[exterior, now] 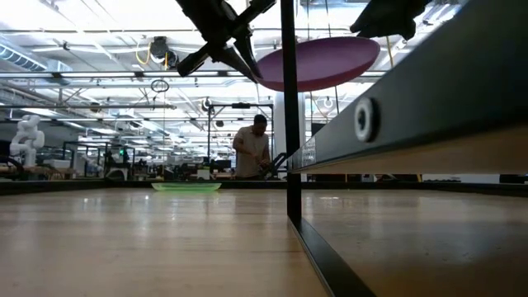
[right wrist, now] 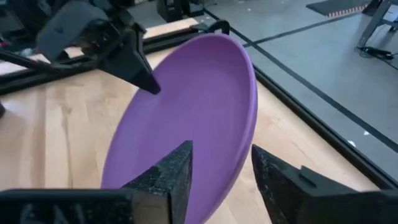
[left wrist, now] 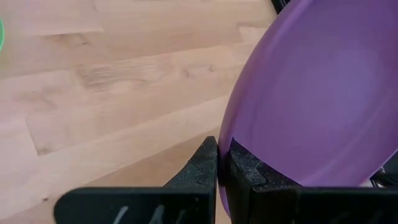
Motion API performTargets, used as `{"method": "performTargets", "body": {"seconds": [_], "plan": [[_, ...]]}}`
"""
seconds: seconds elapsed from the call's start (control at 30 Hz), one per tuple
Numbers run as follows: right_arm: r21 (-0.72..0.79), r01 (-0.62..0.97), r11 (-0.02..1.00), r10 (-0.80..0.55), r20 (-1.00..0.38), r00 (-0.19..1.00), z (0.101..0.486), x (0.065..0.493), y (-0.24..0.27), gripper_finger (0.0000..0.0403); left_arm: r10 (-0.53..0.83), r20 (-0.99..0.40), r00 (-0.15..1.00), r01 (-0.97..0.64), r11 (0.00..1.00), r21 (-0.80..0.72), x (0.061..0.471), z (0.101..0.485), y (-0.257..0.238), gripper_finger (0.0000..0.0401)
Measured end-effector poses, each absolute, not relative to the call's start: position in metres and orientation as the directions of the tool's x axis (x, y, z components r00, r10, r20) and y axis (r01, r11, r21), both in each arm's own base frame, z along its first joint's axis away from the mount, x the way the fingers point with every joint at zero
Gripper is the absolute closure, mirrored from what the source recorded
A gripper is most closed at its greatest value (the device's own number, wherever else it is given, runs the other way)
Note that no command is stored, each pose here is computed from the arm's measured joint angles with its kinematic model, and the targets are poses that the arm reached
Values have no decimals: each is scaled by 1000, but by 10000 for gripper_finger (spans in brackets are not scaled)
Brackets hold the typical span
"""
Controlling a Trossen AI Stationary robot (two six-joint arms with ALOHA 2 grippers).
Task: Place and stack plates onto a shelf
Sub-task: Stack the purple plate on top of the blue plate on the shelf
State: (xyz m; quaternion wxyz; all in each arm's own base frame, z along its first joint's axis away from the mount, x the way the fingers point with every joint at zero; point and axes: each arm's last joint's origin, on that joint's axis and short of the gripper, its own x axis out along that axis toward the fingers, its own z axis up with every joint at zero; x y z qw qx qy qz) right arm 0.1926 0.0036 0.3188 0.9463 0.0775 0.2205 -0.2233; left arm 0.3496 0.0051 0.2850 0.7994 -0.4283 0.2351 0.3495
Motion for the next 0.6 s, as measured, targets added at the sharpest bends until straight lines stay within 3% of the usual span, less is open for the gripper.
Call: {"method": "performTargets", "body": {"seconds": [0.6], "plan": [[70,516,853,-417,-501,758,310,198,0,382,357,-669,652,-755,388,-529,350,285,-3,381]]}}
